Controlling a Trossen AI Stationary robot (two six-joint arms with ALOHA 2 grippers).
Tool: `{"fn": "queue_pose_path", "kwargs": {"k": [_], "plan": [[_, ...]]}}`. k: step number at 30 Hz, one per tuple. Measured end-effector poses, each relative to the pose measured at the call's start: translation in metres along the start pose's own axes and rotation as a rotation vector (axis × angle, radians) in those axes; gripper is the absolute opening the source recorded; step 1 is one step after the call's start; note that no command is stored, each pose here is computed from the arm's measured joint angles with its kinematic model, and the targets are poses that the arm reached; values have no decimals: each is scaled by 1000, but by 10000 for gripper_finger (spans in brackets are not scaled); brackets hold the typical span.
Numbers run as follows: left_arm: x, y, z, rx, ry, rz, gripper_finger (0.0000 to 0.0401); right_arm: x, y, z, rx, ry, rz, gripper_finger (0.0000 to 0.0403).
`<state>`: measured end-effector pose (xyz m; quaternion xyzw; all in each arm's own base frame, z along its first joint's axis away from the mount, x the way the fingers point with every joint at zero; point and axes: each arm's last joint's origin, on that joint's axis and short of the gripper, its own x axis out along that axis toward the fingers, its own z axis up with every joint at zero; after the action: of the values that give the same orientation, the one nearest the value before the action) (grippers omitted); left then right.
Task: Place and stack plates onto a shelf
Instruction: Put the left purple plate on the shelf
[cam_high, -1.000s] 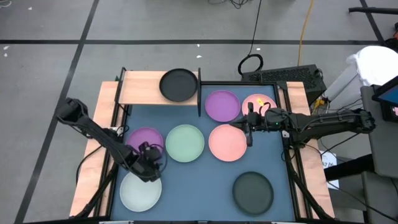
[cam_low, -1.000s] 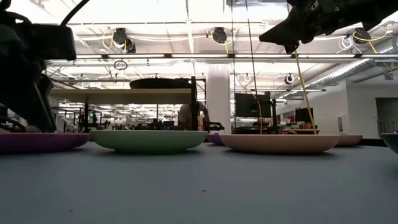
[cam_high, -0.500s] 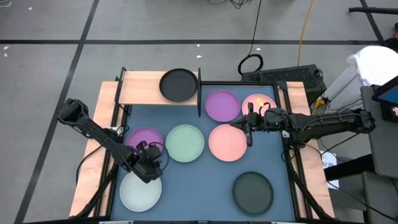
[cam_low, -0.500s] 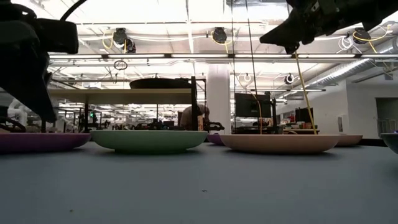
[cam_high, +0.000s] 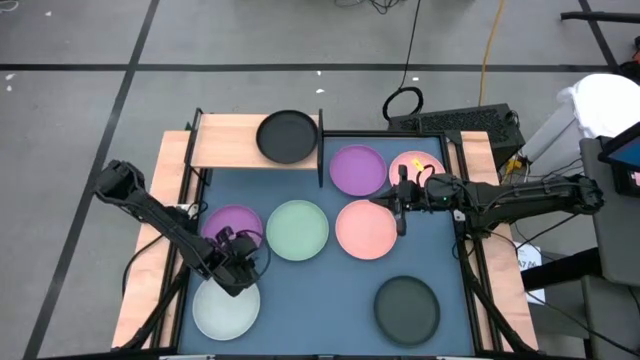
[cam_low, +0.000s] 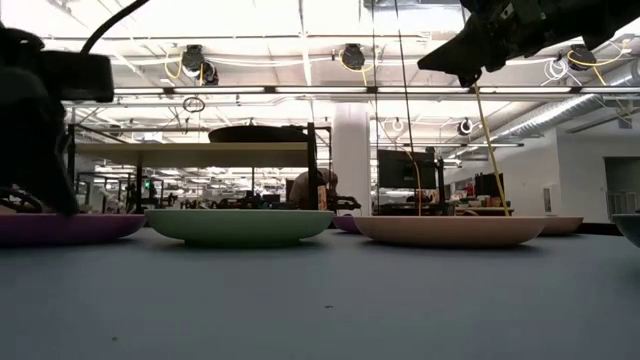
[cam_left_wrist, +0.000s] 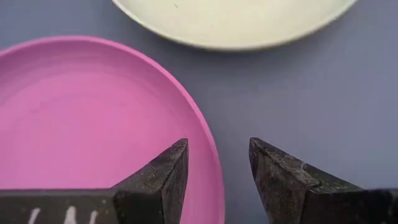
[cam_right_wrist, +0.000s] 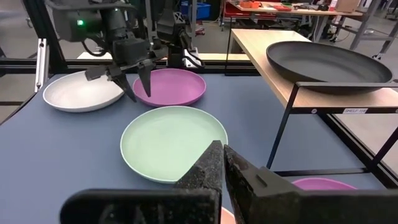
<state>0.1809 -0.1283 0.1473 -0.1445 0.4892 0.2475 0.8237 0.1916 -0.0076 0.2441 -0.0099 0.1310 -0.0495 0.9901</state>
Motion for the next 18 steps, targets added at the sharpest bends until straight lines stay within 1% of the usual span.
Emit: {"fn": "queue_pose_path", "kwargs": {"k": [3,5,9,14,16,18], "plan": [[4,-5,-5,53,2,-5,171,0,0,0,0,0,0,0],[8,-6,-9,82,8,12,157,0,0,0,0,2,0,0],[14,-5,-16,113,28,70,102,0,0,0,-5,2,0,0],[15,-5,-16,130,8,94,24,0,0,0,-5,1,0,0],[12,-4,-15,144,14,104,13,0,0,0,-6,1,0,0],[6,-4,-12,147,29,106,13,0,0,0,-6,0,0,0]]}}
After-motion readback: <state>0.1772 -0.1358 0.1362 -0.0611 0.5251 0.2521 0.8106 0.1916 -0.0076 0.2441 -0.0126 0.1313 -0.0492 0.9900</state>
